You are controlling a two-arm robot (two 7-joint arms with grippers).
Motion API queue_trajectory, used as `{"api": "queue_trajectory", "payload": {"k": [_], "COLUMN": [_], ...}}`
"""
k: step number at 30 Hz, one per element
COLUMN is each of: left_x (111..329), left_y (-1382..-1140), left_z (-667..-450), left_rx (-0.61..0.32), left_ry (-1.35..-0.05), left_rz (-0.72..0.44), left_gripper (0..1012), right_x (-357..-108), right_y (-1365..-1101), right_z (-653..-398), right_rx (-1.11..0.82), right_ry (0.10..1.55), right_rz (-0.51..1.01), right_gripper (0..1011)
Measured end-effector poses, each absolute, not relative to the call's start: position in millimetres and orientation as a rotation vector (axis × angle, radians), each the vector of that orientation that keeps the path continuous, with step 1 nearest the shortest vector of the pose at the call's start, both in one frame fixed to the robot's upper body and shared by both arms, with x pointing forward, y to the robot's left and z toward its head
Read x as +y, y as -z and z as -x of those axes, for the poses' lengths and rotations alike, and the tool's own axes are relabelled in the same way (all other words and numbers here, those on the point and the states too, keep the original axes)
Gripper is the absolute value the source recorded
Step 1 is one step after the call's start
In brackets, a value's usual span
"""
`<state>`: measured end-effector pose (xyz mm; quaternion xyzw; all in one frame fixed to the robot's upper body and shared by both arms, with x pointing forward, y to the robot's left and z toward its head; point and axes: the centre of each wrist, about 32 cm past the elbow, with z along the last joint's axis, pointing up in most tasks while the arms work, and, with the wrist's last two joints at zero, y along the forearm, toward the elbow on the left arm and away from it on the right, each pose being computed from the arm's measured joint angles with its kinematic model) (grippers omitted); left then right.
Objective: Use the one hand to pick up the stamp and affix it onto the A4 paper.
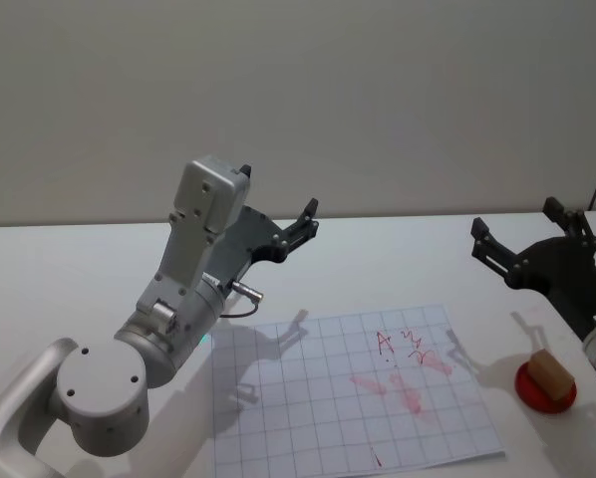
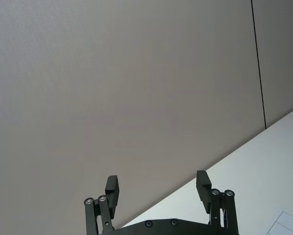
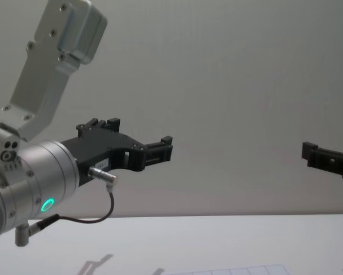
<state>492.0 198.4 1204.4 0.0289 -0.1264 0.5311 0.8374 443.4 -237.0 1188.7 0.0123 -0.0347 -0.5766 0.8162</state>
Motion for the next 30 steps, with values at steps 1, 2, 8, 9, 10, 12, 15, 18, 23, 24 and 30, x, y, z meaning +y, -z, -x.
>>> {"api": "queue_trajectory", "payload": {"k": [1, 2, 8, 9, 10, 12, 15, 18, 23, 24, 30], "left_x": [198.4, 198.4, 198.4, 198.4, 198.4, 198.4, 198.4, 198.4, 198.4, 198.4, 198.4], "left_y": [-1204.4, -1204.4, -1204.4, -1204.4, -1204.4, -1204.4, -1204.4, -1204.4, -1204.4, -1204.4, -1204.4], "left_z": [-492.0, -492.0, -492.0, -492.0, -492.0, -492.0, -492.0, -492.0, -492.0, -492.0, -492.0], "left_rx": [-0.268, -0.268, -0.268, -0.268, -0.268, -0.268, -0.268, -0.268, -0.268, -0.268, -0.268], "left_ry": [-1.124, -1.124, -1.124, -1.124, -1.124, -1.124, -1.124, -1.124, -1.124, -1.124, -1.124], "left_rz": [-0.061, -0.061, -0.061, -0.061, -0.061, -0.061, -0.061, -0.061, -0.061, -0.061, -0.061], "left_gripper": [1001, 1001, 1001, 1001, 1001, 1001, 1001, 1001, 1001, 1001, 1001], "right_x": [-237.0, -237.0, -237.1, -237.2, -237.2, -237.2, -237.2, -237.2, -237.1, -237.1, -237.1], "right_y": [-1188.7, -1188.6, -1188.6, -1188.6, -1188.6, -1188.6, -1188.6, -1188.6, -1188.7, -1188.7, -1188.7], "right_z": [-443.4, -443.4, -443.4, -443.4, -443.4, -443.4, -443.3, -443.3, -443.3, -443.3, -443.3], "right_rx": [-0.074, -0.074, -0.074, -0.074, -0.074, -0.074, -0.074, -0.074, -0.075, -0.075, -0.075], "right_ry": [1.23, 1.23, 1.23, 1.23, 1.23, 1.23, 1.23, 1.23, 1.229, 1.23, 1.229], "right_rz": [-0.026, -0.026, -0.026, -0.026, -0.026, -0.026, -0.026, -0.026, -0.026, -0.026, -0.026], "right_gripper": [1001, 1001, 1001, 1001, 1001, 1001, 1001, 1001, 1001, 1001, 1001]}}
